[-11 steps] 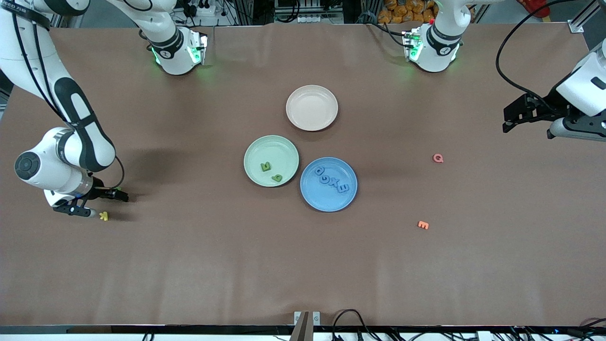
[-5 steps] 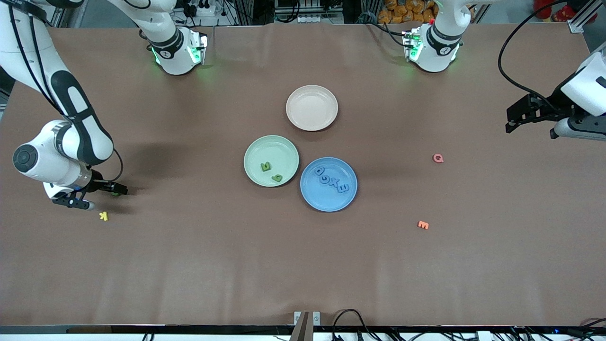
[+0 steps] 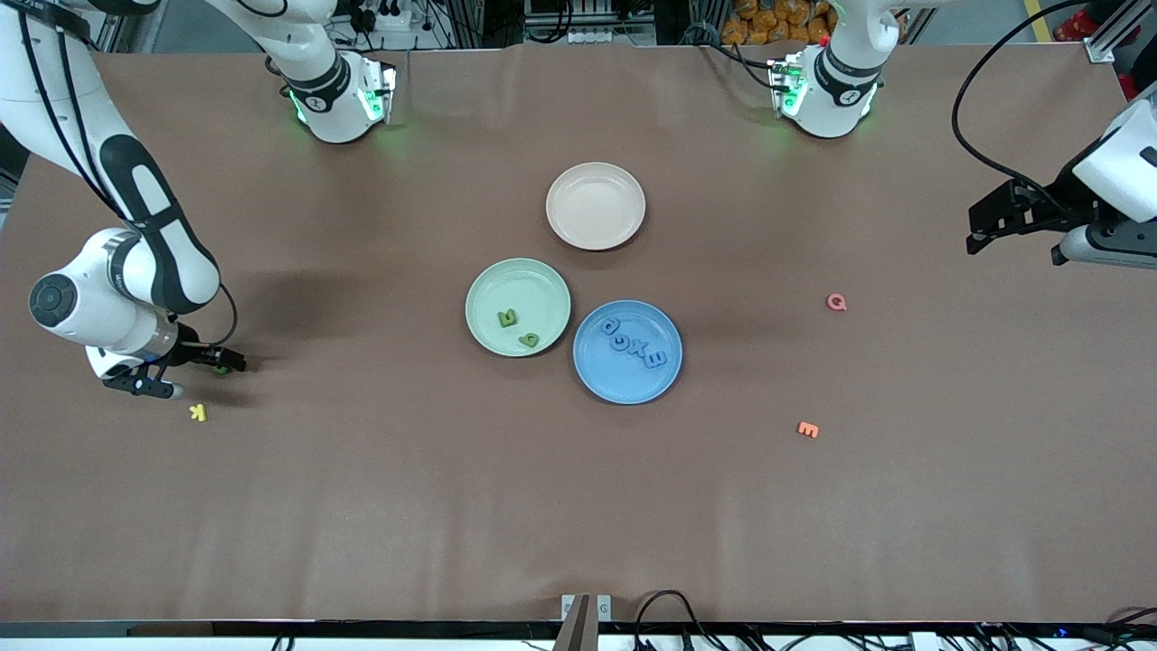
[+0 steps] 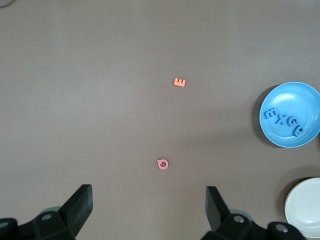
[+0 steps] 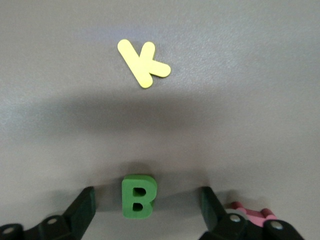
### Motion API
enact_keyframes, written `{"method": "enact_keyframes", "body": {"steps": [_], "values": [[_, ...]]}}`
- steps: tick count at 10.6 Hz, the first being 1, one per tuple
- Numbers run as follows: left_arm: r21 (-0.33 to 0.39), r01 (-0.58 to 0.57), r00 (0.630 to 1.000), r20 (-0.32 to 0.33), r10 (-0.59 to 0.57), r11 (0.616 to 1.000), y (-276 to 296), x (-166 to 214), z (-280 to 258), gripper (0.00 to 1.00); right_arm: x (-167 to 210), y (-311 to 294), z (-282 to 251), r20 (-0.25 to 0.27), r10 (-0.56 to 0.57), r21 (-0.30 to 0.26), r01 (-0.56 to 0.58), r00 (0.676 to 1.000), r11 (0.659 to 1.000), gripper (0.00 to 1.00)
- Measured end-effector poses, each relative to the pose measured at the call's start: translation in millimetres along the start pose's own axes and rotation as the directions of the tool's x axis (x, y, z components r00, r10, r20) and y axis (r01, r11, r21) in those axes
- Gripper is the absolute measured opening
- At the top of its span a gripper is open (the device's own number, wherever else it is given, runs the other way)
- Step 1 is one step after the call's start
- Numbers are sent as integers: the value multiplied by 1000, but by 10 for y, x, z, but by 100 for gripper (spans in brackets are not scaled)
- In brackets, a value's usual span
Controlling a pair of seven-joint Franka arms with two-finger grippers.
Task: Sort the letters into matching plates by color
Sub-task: 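Lower the right gripper and grasp the green B, then carry the green B to the green plate and release it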
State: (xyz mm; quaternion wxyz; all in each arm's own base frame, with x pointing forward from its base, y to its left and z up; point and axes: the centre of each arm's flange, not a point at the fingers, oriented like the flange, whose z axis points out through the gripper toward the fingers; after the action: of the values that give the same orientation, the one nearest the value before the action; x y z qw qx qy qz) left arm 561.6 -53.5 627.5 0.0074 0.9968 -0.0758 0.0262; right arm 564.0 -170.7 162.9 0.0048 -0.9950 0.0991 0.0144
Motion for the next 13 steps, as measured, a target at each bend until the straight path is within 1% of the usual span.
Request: {"method": "enact_keyframes", "body": {"steps": [1,2,5,7,8,10,12,13], "values": [[0,0,1000,0,0,1000,0,0,0,100,2,1,-9,-2,0,0,0,1000,1000,92],[0,0,1000,0,0,1000,-1,0,-1,100,7,1,-24,-5,0,0,0,1000,1000,83],[0,3,1000,0,-3,1000,-16,1,2,100,26,-9,-98,-17,-3,0,3,1000,1000,40],[0,6,1000,1,-6,1000,-35,1,6,100,26,-9,-112,-19,-3,-1,3,1000,1000,36],[0,6,1000,1,-6,1000,-35,2,5,100,25,-9,-112,-19,-3,-1,3,1000,1000,36],[0,7,1000,1,-7,1000,-42,2,6,100,26,-2,-121,-20,-3,-1,3,1000,1000,33],[0,8,1000,1,-8,1000,-48,2,6,100,38,-11,-136,-24,-36,-2,36,999,999,28],[0,8,1000,1,-8,1000,-48,2,6,100,56,-31,-151,-28,-56,-1,56,998,998,28]]}}
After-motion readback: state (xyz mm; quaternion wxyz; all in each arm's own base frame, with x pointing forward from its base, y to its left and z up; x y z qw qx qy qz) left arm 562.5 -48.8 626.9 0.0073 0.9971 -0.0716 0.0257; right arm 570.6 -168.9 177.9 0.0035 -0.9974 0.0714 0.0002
